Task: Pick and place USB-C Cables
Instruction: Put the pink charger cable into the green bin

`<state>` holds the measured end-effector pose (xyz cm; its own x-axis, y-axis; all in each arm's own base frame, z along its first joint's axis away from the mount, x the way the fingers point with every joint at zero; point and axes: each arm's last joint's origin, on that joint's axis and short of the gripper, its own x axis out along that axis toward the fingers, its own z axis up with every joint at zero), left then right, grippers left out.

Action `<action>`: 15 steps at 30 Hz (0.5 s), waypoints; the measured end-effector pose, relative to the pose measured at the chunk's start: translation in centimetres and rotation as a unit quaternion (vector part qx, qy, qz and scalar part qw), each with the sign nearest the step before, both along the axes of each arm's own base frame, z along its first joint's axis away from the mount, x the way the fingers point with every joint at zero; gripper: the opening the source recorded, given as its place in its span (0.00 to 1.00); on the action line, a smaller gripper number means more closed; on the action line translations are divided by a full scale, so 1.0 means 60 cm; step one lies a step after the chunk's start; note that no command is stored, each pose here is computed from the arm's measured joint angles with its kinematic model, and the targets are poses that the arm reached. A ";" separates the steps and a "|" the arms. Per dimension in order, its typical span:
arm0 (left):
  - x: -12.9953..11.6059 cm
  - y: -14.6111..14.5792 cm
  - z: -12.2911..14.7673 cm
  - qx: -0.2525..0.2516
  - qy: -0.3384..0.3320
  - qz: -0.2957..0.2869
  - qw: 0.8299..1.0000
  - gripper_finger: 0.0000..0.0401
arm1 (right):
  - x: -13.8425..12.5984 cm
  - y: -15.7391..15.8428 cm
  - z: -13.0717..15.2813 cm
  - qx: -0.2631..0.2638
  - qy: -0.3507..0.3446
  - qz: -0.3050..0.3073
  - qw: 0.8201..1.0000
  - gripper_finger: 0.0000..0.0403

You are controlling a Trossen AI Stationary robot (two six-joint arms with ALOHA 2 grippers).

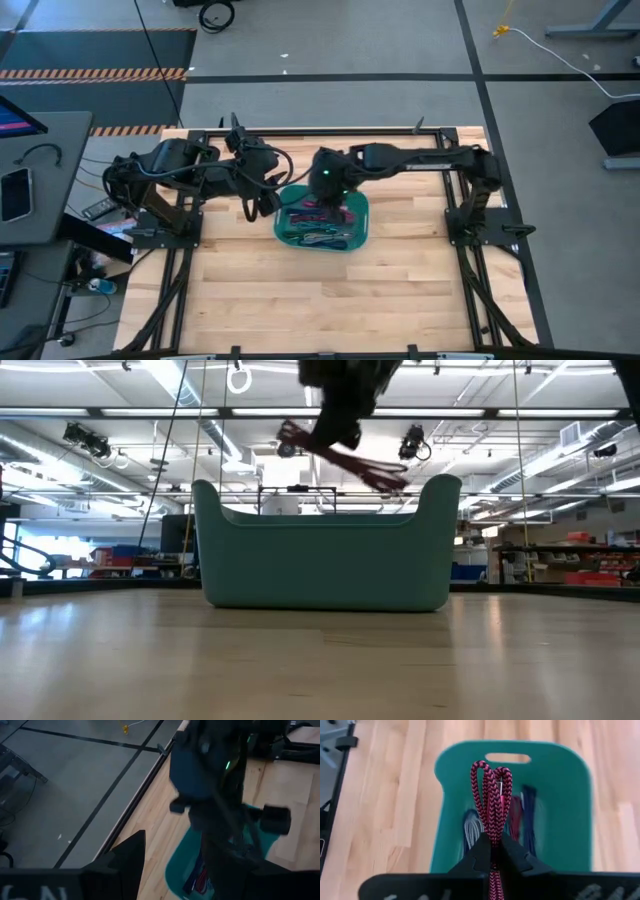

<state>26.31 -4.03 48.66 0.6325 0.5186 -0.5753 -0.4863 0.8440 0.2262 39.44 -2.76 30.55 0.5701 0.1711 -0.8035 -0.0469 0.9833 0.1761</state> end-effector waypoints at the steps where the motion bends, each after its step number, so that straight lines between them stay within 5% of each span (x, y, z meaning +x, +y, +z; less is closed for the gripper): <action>1: 0.000 0.000 0.000 0.000 0.000 0.000 1.000 0.50 | 0.008 -0.001 -0.008 0.005 -0.003 0.006 1.000 0.04; 15: 0.000 0.000 0.000 0.001 0.001 0.000 1.000 0.50 | 0.076 0.036 -0.151 0.034 0.064 0.073 0.995 0.04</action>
